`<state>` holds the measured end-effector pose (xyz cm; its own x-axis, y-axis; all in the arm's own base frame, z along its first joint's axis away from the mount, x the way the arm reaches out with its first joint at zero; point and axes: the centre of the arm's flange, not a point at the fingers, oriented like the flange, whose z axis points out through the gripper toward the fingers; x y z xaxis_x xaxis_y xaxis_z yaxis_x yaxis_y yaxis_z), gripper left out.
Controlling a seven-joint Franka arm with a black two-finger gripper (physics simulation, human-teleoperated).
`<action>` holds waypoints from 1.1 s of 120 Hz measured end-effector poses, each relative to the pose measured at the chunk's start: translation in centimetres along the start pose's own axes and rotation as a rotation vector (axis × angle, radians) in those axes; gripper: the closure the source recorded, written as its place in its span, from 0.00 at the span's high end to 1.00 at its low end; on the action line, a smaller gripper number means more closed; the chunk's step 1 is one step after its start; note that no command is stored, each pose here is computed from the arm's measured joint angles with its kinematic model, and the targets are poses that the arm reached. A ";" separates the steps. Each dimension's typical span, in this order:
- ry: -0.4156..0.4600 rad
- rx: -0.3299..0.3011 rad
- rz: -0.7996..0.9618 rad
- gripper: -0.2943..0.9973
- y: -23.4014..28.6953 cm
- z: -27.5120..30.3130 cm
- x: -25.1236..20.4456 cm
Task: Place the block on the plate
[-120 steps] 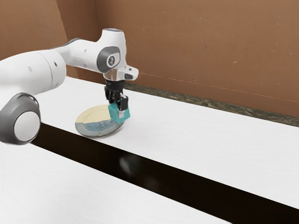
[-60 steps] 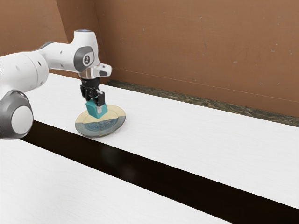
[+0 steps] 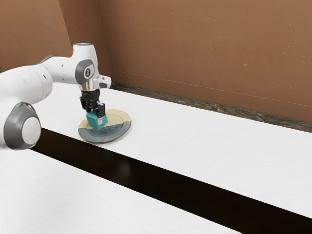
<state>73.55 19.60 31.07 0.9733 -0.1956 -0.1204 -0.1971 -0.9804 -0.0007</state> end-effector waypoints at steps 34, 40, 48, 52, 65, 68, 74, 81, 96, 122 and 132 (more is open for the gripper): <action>0.030 0.009 -0.003 0.52 -1.0 2.2 0.7; 0.037 0.009 -0.003 0.54 -1.0 2.3 0.7; 0.046 0.010 -0.001 0.59 -1.0 2.2 0.9; 0.050 0.008 0.002 0.62 -0.9 2.2 1.0; 0.059 0.009 0.006 0.68 -0.7 2.1 1.1; 0.062 0.009 0.007 0.69 -0.7 1.9 1.1; 0.074 0.015 0.006 0.71 -0.7 0.9 1.0; 0.099 0.027 0.005 0.72 -0.7 -1.6 0.7; 0.147 0.049 0.010 0.74 0.4 -8.0 -1.0; 0.169 0.033 0.033 0.76 6.1 -15.4 -6.0; 0.165 0.013 0.039 0.77 9.6 -17.4 -8.0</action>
<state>65.94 11.37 49.31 0.9707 -0.2362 0.0439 -0.2359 -0.9717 -0.0124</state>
